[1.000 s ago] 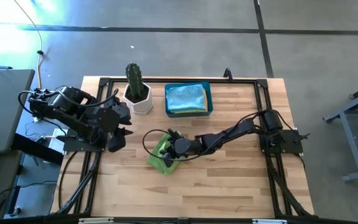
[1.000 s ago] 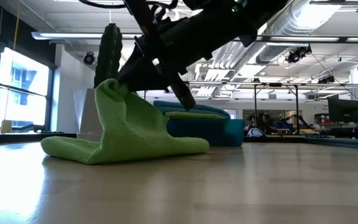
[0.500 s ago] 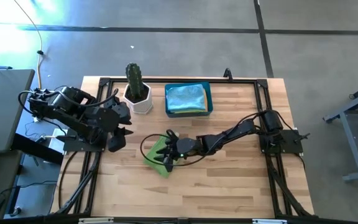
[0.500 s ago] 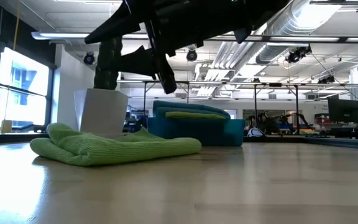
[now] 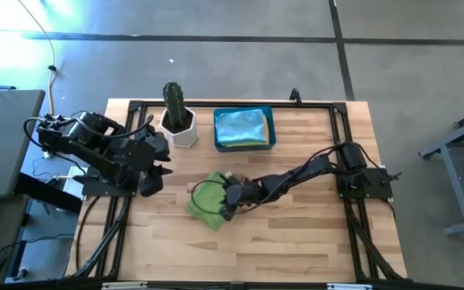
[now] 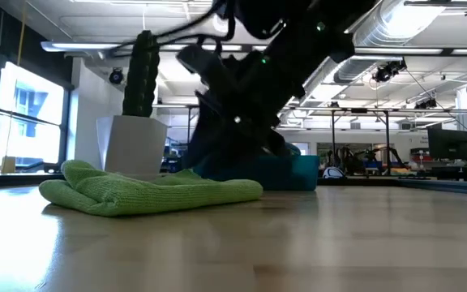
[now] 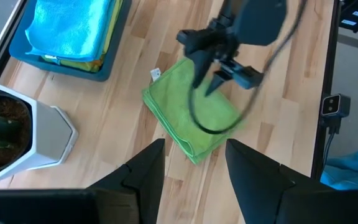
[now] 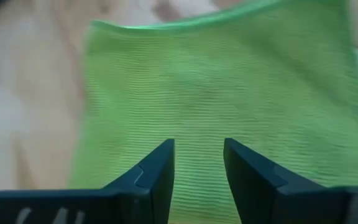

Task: Fold microfiber towels
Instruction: Stack the green microfiber towel on top of the blue microfiber towel

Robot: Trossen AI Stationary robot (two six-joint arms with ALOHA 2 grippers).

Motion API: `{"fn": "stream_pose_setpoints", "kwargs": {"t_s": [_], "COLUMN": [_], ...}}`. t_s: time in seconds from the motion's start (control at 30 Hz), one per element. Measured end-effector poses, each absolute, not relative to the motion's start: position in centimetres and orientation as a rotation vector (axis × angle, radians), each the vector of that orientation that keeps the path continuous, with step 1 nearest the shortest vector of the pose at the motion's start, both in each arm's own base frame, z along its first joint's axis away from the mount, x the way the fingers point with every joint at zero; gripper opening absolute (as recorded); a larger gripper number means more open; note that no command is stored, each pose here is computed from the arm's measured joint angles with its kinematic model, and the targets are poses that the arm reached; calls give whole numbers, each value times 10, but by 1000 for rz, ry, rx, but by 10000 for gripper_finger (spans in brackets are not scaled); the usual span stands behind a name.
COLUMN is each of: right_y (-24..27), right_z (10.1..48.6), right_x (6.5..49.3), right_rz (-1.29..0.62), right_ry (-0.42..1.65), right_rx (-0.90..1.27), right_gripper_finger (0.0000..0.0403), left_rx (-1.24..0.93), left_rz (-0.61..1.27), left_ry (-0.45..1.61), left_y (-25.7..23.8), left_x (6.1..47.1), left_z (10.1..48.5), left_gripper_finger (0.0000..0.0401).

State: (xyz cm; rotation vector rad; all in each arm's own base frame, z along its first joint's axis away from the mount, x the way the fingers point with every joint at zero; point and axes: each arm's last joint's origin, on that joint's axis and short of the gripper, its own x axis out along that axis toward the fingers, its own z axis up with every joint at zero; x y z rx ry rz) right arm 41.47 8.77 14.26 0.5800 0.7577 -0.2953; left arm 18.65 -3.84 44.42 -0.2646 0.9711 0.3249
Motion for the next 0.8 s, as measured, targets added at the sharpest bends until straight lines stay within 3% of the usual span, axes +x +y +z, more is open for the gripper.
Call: {"fn": "stream_pose_setpoints", "kwargs": {"t_s": [0.37,0.8], "right_y": [86,81], "right_z": [132,131], "right_x": [400,360], "right_rz": [-314,-509], "right_ry": [923,1273], "right_rx": [270,224], "right_gripper_finger": [113,112], "left_rx": [-225,-228], "left_rz": [304,305], "left_ry": [977,977], "left_y": [-38,-38], "left_x": [186,187], "left_z": [444,444], "left_gripper_finger": [158,158]}}
